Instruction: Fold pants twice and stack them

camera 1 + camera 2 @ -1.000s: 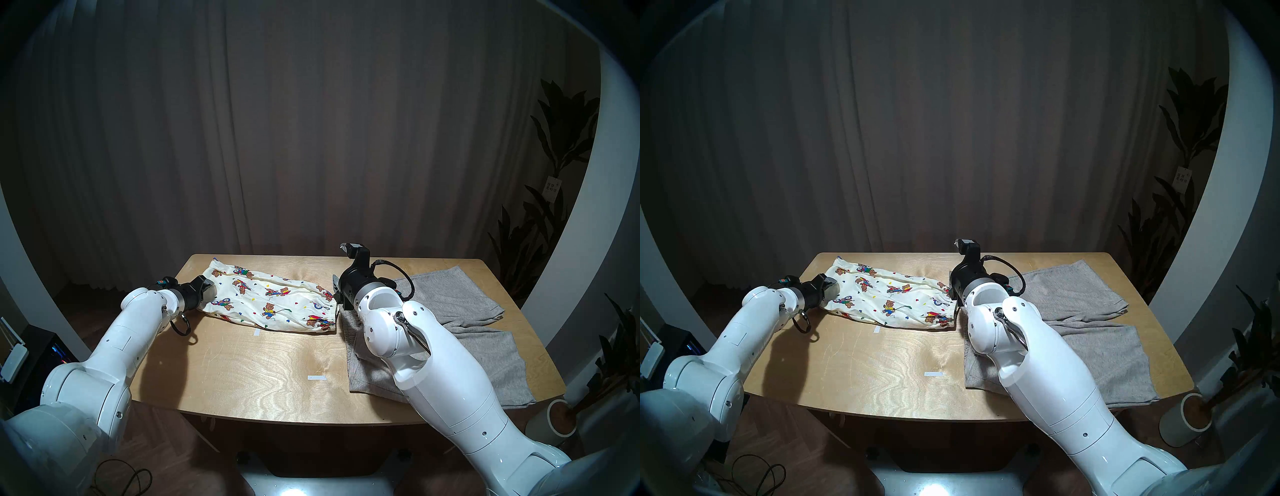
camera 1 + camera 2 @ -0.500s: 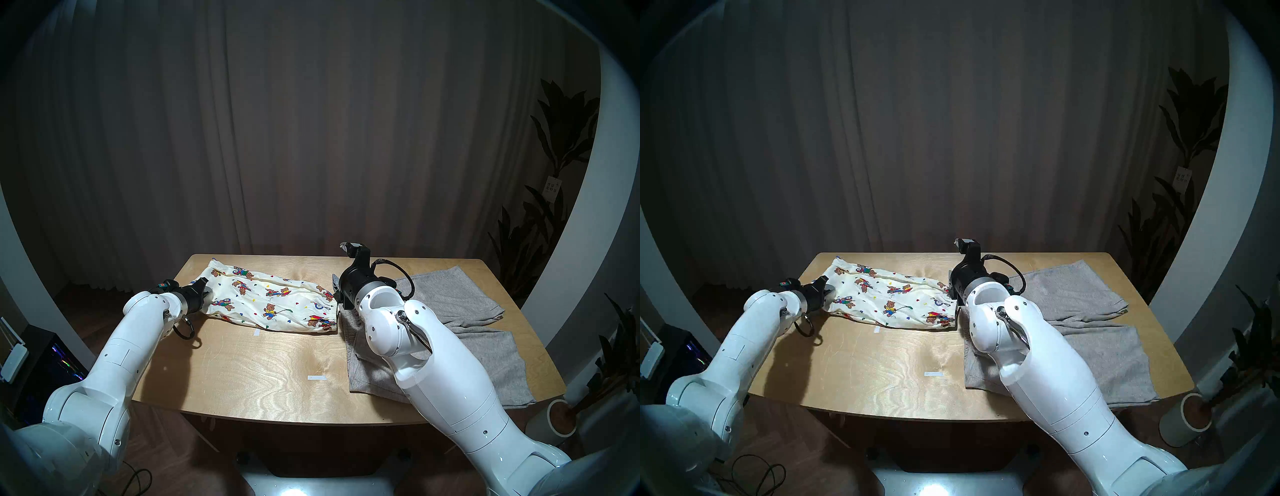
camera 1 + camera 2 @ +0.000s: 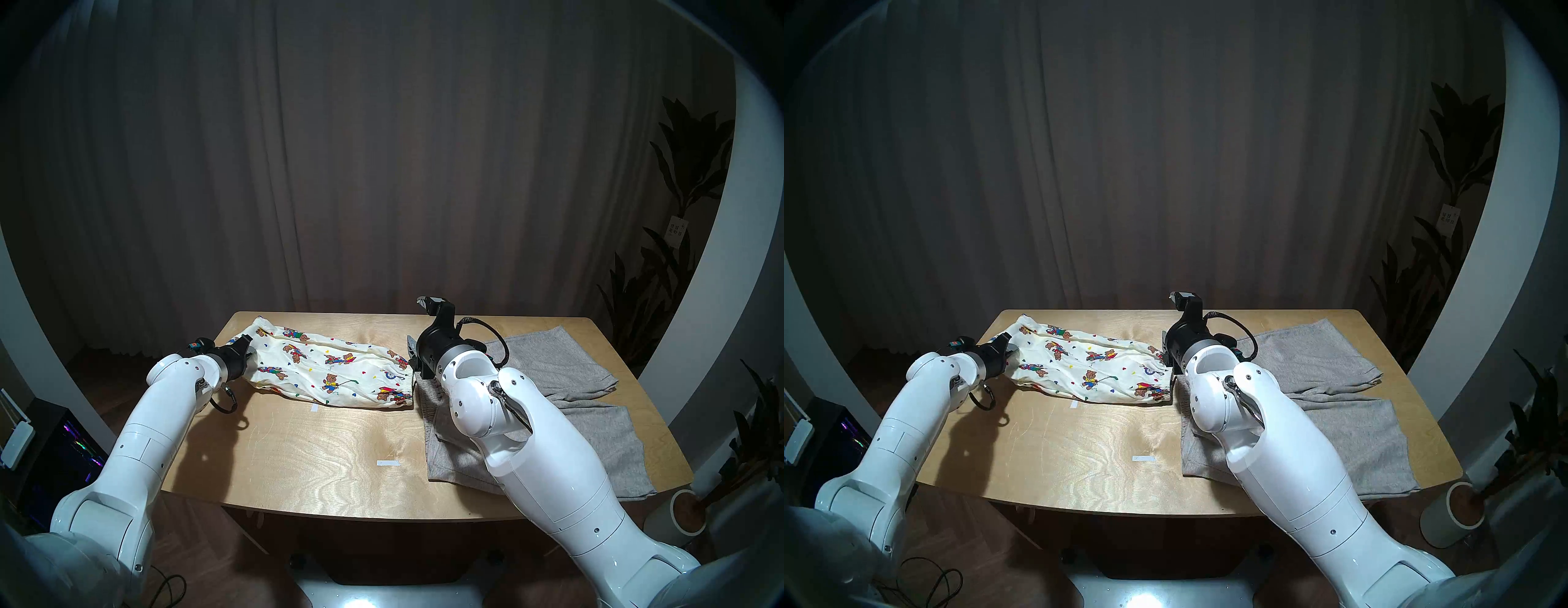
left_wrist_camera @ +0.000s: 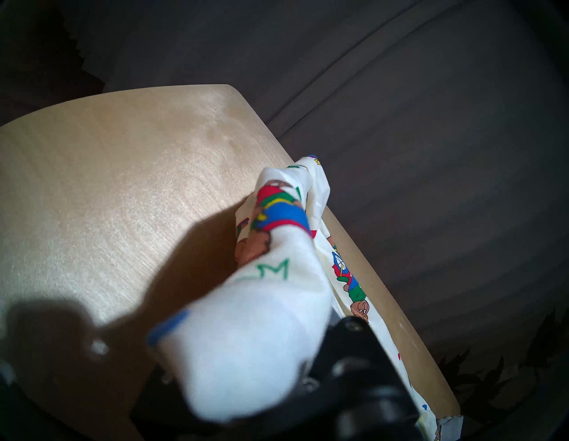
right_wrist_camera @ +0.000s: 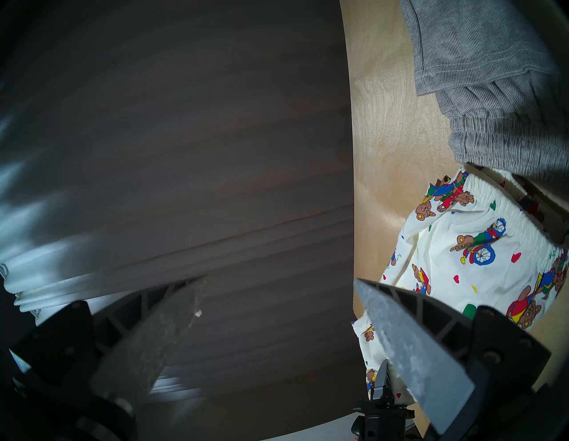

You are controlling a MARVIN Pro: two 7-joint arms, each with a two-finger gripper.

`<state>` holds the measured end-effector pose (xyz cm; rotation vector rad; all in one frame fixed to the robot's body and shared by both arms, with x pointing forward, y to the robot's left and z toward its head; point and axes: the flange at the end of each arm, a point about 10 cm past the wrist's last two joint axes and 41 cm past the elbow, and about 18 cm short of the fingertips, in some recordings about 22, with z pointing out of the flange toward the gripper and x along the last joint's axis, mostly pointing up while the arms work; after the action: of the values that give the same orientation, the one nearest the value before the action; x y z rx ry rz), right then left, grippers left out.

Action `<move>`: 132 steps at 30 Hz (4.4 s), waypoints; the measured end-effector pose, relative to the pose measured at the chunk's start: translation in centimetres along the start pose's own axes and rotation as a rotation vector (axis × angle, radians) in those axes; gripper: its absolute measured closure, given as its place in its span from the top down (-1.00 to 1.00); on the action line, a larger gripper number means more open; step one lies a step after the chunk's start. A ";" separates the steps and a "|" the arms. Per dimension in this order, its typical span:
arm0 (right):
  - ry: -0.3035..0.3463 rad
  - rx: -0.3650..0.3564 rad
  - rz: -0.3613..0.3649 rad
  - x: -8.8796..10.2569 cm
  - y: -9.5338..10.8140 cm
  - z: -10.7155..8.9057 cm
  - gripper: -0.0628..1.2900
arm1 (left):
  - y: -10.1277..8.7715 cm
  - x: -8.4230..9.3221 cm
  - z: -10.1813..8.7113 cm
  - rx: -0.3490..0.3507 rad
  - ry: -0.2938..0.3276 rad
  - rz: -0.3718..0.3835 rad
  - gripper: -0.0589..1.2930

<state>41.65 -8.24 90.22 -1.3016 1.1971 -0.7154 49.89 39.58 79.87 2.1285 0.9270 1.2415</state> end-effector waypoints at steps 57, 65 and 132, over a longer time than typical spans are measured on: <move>0.040 0.021 0.021 1.9 -0.2 -1.4 0.90 | 12.6 -4.4 1.5 -0.286 -0.219 0.340 -0.89; 0.045 0.026 0.025 2.0 -0.3 -1.4 0.90 | 13.7 -5.8 1.1 -0.345 -0.272 0.388 -0.89; 0.047 0.024 0.037 4.5 -0.3 -0.9 0.90 | 17.7 -18.4 -2.4 -0.489 -0.532 0.437 -0.50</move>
<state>42.21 -12.75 89.49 -1.2457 1.2434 -0.7348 46.66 14.38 83.39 2.1293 -0.0716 0.8796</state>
